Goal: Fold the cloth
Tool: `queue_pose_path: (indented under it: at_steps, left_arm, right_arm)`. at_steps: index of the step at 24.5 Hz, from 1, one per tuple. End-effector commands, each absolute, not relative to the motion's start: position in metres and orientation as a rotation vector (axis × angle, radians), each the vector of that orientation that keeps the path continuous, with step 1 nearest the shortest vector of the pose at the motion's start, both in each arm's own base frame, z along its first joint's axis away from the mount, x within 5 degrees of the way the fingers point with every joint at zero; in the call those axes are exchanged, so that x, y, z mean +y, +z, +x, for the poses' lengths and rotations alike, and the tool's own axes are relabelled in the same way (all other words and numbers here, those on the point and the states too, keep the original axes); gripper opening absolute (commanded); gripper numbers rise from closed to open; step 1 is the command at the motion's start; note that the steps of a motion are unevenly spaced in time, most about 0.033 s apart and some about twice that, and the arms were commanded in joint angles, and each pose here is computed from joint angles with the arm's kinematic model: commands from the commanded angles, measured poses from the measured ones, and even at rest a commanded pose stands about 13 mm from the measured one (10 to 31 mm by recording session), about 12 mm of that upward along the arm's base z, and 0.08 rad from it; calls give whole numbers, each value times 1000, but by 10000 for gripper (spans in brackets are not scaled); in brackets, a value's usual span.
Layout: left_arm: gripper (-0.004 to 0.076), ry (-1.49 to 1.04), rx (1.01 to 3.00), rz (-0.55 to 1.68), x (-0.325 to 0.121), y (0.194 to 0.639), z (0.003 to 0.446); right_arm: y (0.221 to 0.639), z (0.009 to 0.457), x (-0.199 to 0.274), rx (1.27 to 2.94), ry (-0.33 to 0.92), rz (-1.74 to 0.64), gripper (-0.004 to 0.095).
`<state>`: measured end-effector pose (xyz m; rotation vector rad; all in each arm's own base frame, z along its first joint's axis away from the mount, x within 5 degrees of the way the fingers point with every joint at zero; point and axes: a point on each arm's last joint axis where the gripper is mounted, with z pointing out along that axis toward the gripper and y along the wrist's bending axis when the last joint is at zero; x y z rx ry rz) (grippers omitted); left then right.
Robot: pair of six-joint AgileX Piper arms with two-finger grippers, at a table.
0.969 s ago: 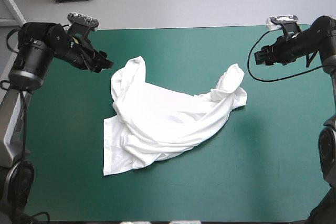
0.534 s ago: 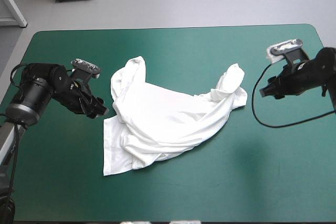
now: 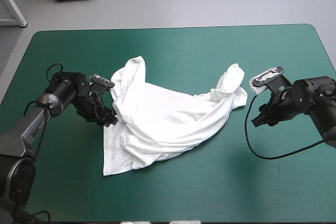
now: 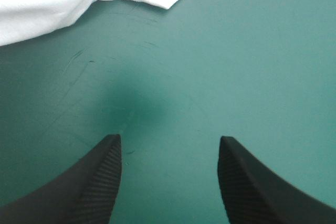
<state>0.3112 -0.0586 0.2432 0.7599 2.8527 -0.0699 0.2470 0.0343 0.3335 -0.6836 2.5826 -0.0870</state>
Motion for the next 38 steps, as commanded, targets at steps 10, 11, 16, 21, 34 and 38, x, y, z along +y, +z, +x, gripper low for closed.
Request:
queue_pose_path:
  at_steps: [10,11,16,21,34,38]
  left_arm:
    - [280,-188,2855,726,-70,220,330]
    - [202,-192,2862,726,-70,217,331]
    - [-9,-194,2868,727,-70,216,331]
    - [-9,-216,2894,722,-71,215,328]
    - [-9,-256,2884,732,-73,216,328]
    - [-9,-260,2881,739,-74,216,328]
  right_arm:
    - [327,274,34,2513,-185,-703,513]
    - [322,280,34,2515,-201,-712,513]
    - [313,313,38,2518,-209,-713,511]
    - [305,353,44,2527,-202,-699,511]
    - [268,409,60,2590,-60,-674,509]
    - [251,414,62,2632,-35,-678,509]
